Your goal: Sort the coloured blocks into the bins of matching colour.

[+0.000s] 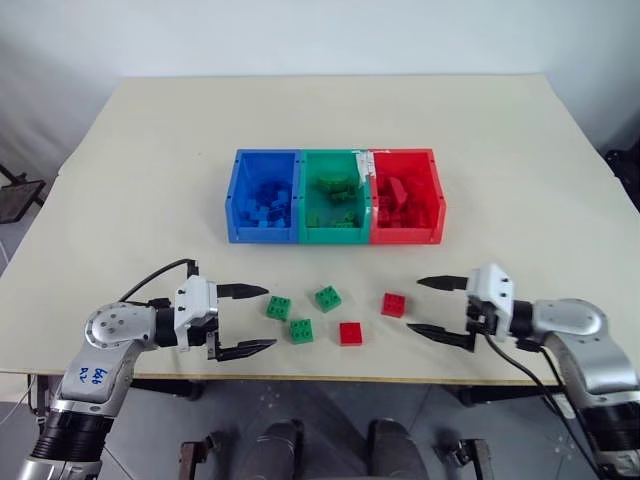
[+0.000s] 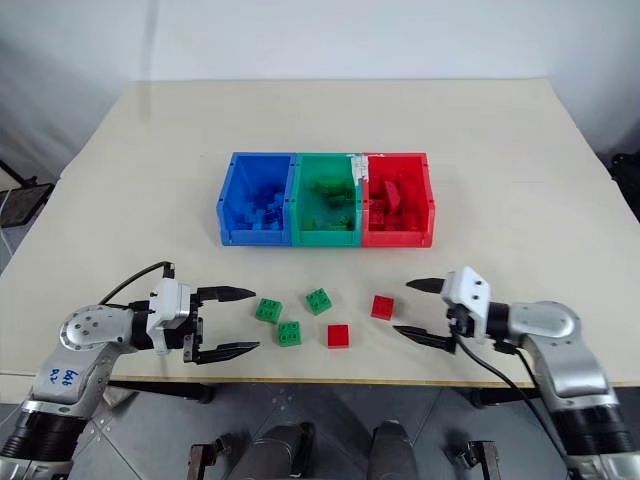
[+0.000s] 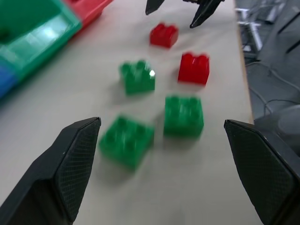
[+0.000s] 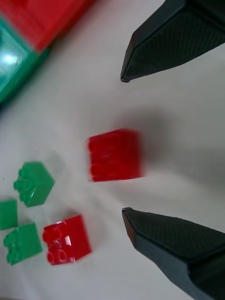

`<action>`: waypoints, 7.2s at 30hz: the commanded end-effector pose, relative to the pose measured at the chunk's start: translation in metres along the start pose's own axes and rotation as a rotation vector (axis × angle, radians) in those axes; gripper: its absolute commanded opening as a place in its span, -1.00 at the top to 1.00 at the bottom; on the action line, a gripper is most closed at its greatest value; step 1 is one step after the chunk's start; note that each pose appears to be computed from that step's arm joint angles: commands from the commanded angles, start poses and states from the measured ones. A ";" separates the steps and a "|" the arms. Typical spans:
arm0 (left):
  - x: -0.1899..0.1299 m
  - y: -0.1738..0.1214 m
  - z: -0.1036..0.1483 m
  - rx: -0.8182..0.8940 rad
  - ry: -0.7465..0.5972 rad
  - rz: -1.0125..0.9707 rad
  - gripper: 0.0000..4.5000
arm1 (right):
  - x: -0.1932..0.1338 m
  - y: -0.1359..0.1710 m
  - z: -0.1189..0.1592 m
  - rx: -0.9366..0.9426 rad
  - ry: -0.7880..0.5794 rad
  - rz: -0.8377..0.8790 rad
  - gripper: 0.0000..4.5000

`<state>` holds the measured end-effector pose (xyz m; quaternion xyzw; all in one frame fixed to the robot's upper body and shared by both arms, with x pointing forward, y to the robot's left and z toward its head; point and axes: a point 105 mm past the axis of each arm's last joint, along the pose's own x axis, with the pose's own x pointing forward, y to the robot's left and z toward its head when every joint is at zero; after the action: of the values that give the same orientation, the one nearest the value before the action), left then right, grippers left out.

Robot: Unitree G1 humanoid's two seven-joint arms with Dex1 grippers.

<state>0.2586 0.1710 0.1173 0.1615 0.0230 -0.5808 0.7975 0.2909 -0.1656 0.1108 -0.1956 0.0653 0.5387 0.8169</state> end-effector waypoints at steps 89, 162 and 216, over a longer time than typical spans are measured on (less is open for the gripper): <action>-0.029 0.003 0.027 0.033 -0.071 0.189 -1.00 | 0.018 -0.057 0.092 -0.053 -0.102 -0.118 0.35; 0.121 0.005 0.027 -0.170 0.449 0.097 0.08 | -0.048 0.028 0.036 -0.092 -0.174 -0.101 -1.00; -0.084 0.041 0.001 0.094 0.133 0.226 -0.96 | -0.036 0.010 0.043 -0.108 -0.231 0.042 -1.00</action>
<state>0.2757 0.2588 0.1403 0.2385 0.0436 -0.4692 0.8492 0.2634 -0.1741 0.1540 -0.1539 -0.0464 0.5722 0.8042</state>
